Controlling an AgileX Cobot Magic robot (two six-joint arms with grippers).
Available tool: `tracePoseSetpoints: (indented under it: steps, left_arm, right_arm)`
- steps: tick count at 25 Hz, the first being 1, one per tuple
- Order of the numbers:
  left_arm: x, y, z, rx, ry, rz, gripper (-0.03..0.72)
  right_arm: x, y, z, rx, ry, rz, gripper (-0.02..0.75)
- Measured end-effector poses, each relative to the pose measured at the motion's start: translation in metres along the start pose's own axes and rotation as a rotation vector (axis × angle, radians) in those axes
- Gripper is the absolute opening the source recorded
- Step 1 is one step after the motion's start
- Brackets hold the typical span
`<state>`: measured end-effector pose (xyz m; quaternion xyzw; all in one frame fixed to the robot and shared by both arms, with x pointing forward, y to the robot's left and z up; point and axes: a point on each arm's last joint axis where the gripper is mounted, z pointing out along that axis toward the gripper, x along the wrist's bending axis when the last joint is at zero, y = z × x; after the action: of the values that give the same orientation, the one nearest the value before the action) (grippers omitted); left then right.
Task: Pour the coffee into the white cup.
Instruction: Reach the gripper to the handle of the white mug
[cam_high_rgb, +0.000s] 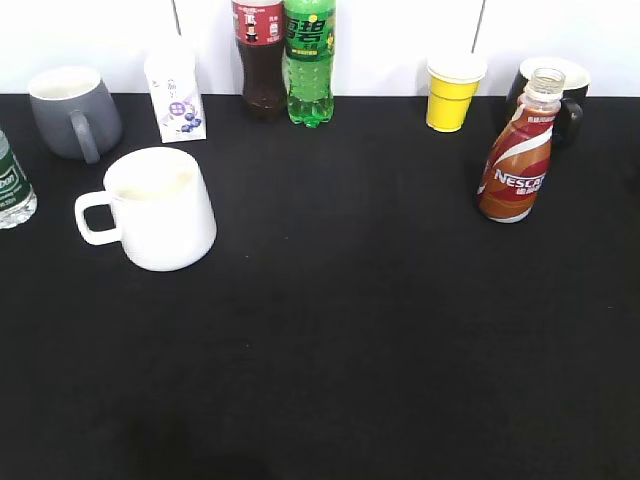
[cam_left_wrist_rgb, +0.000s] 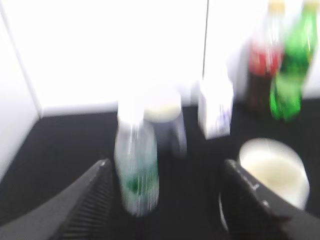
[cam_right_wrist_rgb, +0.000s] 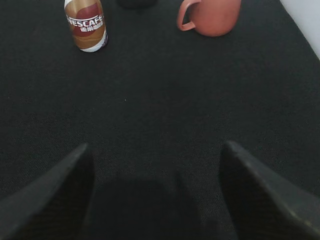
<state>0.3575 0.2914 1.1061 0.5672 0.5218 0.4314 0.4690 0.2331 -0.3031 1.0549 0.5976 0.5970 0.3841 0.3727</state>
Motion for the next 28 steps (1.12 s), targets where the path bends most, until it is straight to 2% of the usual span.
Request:
tracePoseSetpoints:
  steps: [2, 5, 8, 12, 15, 18, 21, 24, 28]
  left_arm:
    - [-0.006, -0.002, 0.029, -0.014, -0.045, -0.014, 0.518]
    - [-0.023, -0.044, 0.059, 0.022, -0.129, -0.046, 0.518]
    - [-0.028, -0.098, 0.074, 0.077, -0.133, -0.055, 0.519]
    - [-0.030, -0.128, 0.096, 0.104, -0.130, -0.073, 0.521]
    - [-0.042, -0.150, 0.112, 0.147, -0.227, -0.046, 0.521]
    - [-0.044, -0.167, 0.126, 0.138, -0.228, -0.075, 0.521]
    - [-0.037, -0.180, 0.136, 0.090, -0.143, -0.129, 0.521]
    - [-0.039, -0.187, 0.141, 0.097, -0.156, -0.124, 0.521]
    - [-0.041, -0.179, 0.152, 0.050, -0.163, -0.127, 0.521]
  right_arm:
    - [0.000, 0.000, 0.000, 0.000, 0.000, 0.000, 0.591]
    - [0.000, 0.000, 0.000, 0.000, 0.000, 0.000, 0.591]
    - [0.000, 0.000, 0.000, 0.000, 0.000, 0.000, 0.591]
    - [0.000, 0.000, 0.000, 0.000, 0.000, 0.000, 0.591]
    - [0.000, 0.000, 0.000, 0.000, 0.000, 0.000, 0.591]
    - [0.000, 0.000, 0.000, 0.000, 0.000, 0.000, 0.591]
    - [0.000, 0.000, 0.000, 0.000, 0.000, 0.000, 0.591]
    - [0.000, 0.000, 0.000, 0.000, 0.000, 0.000, 0.591]
    - [0.000, 0.000, 0.000, 0.000, 0.000, 0.000, 0.591]
